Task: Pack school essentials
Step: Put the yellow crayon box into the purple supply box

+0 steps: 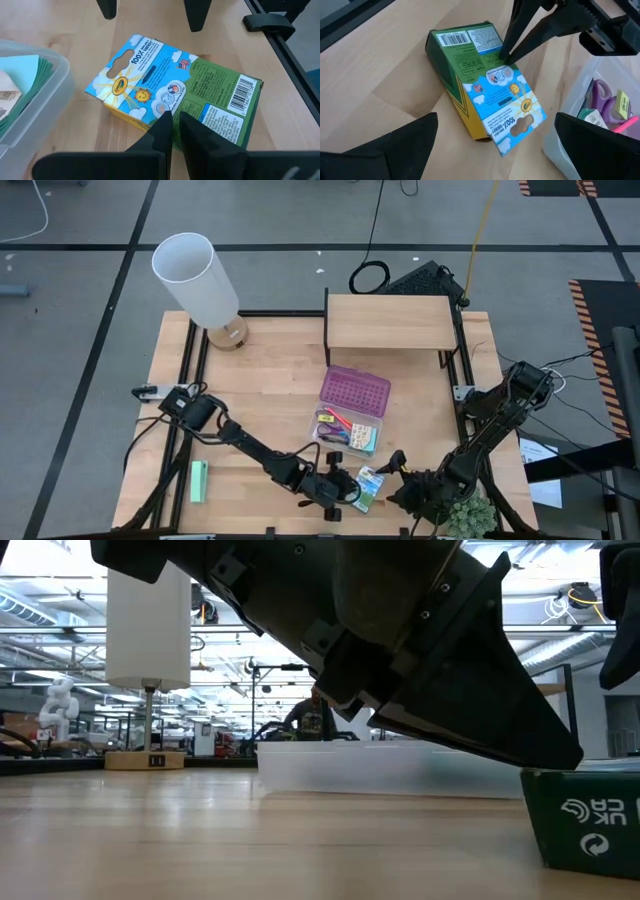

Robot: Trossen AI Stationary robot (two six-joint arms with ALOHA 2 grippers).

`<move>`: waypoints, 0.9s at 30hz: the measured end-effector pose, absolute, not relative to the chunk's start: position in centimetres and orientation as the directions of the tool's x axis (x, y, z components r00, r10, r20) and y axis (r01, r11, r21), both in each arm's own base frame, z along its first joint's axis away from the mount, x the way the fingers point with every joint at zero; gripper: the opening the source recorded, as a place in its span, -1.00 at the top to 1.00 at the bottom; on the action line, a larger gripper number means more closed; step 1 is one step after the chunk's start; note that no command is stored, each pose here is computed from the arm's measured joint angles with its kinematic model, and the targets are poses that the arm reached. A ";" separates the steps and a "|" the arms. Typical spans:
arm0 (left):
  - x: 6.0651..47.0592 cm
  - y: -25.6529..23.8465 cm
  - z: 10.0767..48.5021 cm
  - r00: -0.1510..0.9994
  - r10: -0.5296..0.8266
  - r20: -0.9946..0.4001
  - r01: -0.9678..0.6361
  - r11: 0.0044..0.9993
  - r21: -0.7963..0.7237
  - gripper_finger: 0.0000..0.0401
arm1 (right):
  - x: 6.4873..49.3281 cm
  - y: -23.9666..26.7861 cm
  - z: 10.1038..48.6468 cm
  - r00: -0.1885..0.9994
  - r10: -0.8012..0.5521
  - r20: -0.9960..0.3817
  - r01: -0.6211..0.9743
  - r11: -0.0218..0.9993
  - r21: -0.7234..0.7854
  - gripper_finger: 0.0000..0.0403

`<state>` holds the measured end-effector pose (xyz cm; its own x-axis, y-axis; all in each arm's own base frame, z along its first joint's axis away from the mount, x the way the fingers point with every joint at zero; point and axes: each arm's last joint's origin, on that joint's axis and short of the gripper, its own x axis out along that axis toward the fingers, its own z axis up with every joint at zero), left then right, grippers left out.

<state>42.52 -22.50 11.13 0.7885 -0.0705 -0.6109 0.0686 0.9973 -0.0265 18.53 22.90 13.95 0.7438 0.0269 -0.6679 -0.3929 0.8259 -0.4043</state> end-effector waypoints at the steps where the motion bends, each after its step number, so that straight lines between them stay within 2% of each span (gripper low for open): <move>1: 42.5 -22.5 11.1 0.788 -0.071 -0.611 0.070 0.997 -0.026 0.83 | 18.5 22.9 14.0 0.744 0.028 -0.667 -0.393 0.827 -0.403 -0.98; 10: 42.1 -23.0 11.2 0.788 -0.037 -0.615 0.052 0.999 0.006 0.83 | 18.7 23.0 13.9 0.750 0.030 -0.660 -0.416 0.798 -0.437 -0.98; 19: 41.6 -22.9 10.6 0.779 -0.024 -0.626 0.029 1.000 -0.002 0.83 | 20.0 23.1 11.4 0.742 -0.001 -0.670 -0.464 0.721 -0.515 -0.98; 27: 41.5 -22.9 10.5 0.778 -0.020 -0.627 0.018 1.000 -0.010 0.83 | 20.5 23.0 11.1 0.747 -0.011 -0.665 -0.480 0.684 -0.550 -0.88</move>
